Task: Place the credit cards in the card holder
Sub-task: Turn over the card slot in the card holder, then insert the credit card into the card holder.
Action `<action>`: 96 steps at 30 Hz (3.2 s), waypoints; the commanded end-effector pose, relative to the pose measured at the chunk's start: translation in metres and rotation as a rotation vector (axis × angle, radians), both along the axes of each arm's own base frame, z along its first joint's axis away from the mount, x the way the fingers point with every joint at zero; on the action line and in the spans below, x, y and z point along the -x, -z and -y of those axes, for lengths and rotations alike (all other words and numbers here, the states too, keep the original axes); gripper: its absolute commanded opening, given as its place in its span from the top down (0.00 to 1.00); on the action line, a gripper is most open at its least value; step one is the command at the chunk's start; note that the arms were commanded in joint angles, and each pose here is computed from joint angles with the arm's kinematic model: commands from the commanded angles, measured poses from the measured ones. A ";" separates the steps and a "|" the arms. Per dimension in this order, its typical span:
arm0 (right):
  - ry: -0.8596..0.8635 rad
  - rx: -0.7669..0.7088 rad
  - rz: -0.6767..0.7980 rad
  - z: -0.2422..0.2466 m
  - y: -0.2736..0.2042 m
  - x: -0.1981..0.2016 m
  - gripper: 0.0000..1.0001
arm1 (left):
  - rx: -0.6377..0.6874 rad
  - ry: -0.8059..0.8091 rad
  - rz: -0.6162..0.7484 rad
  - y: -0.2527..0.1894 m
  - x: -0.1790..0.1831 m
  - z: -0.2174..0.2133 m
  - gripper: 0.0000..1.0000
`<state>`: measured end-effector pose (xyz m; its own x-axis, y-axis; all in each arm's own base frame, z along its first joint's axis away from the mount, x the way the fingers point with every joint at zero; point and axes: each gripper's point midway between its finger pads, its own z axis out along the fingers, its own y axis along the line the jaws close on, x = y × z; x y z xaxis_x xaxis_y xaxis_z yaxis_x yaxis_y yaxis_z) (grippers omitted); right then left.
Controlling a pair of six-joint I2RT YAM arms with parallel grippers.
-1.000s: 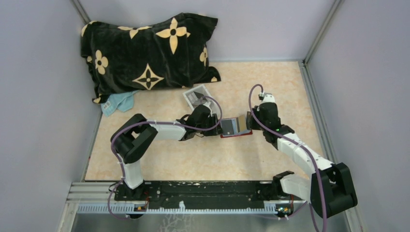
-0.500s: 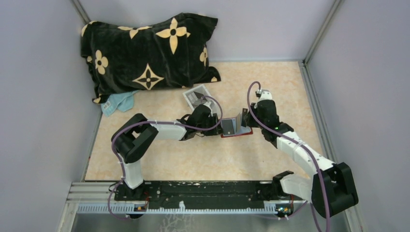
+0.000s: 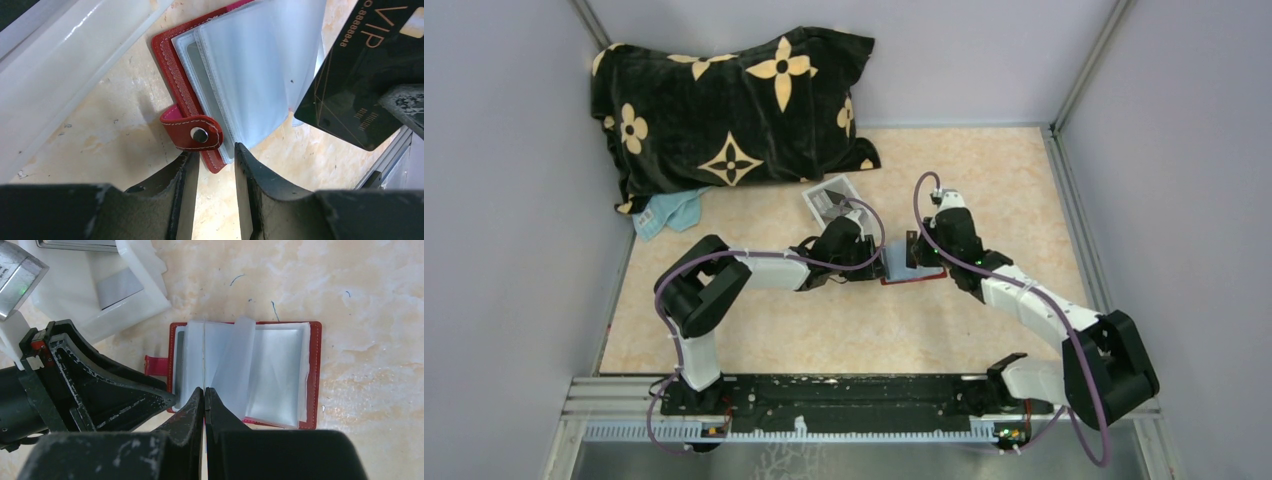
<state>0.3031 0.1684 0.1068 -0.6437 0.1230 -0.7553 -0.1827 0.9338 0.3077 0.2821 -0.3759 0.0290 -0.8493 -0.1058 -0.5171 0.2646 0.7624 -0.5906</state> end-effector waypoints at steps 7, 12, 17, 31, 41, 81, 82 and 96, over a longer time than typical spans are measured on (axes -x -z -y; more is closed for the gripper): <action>0.023 -0.011 0.069 -0.005 -0.015 -0.016 1.00 | -0.159 -0.023 -0.053 0.033 0.016 -0.033 0.61; 0.054 0.025 0.066 0.003 -0.012 -0.017 1.00 | -0.161 -0.030 -0.019 0.019 0.012 -0.035 0.61; 0.026 0.021 0.070 0.000 -0.016 -0.016 1.00 | -0.173 -0.024 -0.013 0.018 0.010 -0.034 0.60; 0.017 0.018 0.047 0.004 -0.016 -0.018 1.00 | -0.101 0.069 0.048 -0.015 0.001 -0.008 0.60; 0.035 -0.018 0.023 0.022 -0.006 -0.023 1.00 | -0.138 0.102 0.030 -0.004 -0.004 0.001 0.60; -0.009 -0.202 -0.095 0.018 0.039 -0.015 1.00 | -0.306 0.032 -0.037 0.045 0.000 -0.039 0.62; -0.007 -0.205 -0.095 0.019 0.040 -0.015 1.00 | -0.309 0.034 -0.036 0.046 0.000 -0.040 0.62; 0.016 -0.218 -0.160 0.024 0.060 -0.009 1.00 | -0.338 0.028 -0.043 0.054 0.000 -0.047 0.62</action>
<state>0.3150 0.1464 0.0563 -0.7402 0.2716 -0.6151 -0.1153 0.8500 0.5141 0.2950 -0.3684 0.0270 -0.8319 0.0075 -0.5548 0.3147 0.8299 -0.4607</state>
